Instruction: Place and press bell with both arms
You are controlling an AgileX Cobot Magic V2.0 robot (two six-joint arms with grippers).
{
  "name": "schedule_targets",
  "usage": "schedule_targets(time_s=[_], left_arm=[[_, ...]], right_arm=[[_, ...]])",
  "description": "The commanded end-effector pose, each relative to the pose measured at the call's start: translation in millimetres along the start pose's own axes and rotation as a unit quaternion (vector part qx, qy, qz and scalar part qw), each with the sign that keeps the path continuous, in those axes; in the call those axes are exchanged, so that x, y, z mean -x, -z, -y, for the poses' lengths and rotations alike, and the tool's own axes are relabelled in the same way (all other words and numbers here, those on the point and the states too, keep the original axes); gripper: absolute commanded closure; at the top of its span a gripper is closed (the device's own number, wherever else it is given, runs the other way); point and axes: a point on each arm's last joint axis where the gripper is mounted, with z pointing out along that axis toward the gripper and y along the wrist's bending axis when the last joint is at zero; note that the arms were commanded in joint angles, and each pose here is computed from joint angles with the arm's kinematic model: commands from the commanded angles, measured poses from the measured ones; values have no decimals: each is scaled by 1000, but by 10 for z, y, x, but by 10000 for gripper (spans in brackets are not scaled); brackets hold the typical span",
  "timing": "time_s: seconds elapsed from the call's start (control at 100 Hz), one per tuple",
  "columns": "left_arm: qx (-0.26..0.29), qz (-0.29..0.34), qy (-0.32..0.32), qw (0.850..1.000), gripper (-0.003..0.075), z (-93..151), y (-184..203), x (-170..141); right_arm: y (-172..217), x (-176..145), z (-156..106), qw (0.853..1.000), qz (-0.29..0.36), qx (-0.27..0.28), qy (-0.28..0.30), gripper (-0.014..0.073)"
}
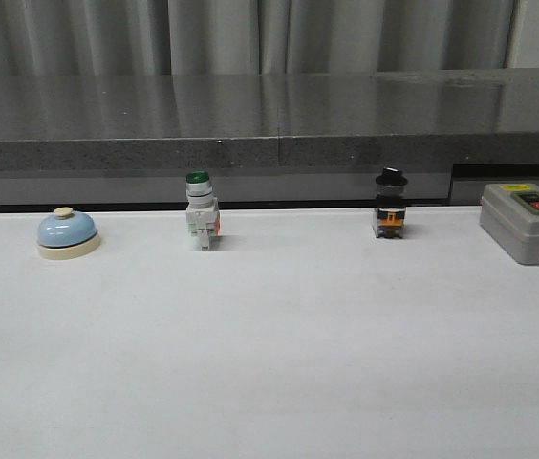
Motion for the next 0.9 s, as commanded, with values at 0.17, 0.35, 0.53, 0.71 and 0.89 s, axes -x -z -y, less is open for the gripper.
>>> schedule_targets(time_s=[0.17,0.35,0.53,0.71,0.89], left_arm=[[0,33,8,999,741,-11,11,-48],[0,33,8,999,741,-11,11,-48],[0,43,6,999,741,-10,12,-29],[-1,85,8,996,741,-9,22,47],[0,94,9,996,741,-2,23,148]], right_arm=[[27,139,2,998,60,-3,0,655],[27,139,2,998,60,-3,0,655],[27,139,2,998,60,-3,0,655],[27,139,2,998,60,-3,0,655],[27,138,2,998,60,-3,0,655]])
